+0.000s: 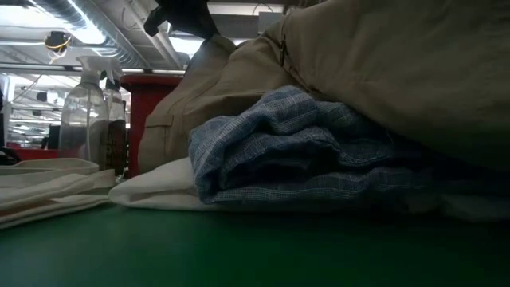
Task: Fold Laundry from Bin
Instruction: Fold the light brown shorts
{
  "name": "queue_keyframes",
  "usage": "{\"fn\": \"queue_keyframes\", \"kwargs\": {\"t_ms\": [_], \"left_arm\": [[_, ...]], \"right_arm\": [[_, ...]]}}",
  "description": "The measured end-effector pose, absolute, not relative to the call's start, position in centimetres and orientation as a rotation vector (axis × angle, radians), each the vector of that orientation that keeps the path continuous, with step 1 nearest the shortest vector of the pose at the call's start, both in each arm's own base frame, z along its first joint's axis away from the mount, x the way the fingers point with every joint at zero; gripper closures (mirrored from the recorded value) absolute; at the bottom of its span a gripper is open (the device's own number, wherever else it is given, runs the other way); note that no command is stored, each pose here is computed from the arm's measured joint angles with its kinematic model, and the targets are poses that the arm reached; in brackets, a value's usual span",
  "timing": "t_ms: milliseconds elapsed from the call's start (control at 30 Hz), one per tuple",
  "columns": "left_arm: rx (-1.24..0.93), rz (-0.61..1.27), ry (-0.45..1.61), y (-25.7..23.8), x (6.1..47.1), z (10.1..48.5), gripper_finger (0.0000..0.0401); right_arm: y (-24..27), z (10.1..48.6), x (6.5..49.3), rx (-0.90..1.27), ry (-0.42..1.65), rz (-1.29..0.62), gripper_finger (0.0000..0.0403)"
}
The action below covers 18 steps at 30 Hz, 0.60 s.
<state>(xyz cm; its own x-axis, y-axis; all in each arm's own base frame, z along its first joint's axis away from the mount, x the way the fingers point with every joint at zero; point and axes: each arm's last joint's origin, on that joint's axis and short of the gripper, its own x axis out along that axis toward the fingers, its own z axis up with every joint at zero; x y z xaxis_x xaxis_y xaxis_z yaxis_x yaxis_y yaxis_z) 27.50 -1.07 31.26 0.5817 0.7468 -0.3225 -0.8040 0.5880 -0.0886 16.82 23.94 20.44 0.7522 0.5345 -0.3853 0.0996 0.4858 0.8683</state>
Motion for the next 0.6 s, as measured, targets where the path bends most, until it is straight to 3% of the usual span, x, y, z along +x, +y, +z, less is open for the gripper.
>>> {"fn": "queue_keyframes", "kwargs": {"t_ms": [600], "left_arm": [[-0.236,0.914,0.263,-1.1,27.5,31.3,0.0390]], "right_arm": [[23.8,19.0,17.8,1.168,0.511,0.047,0.0285]]}}
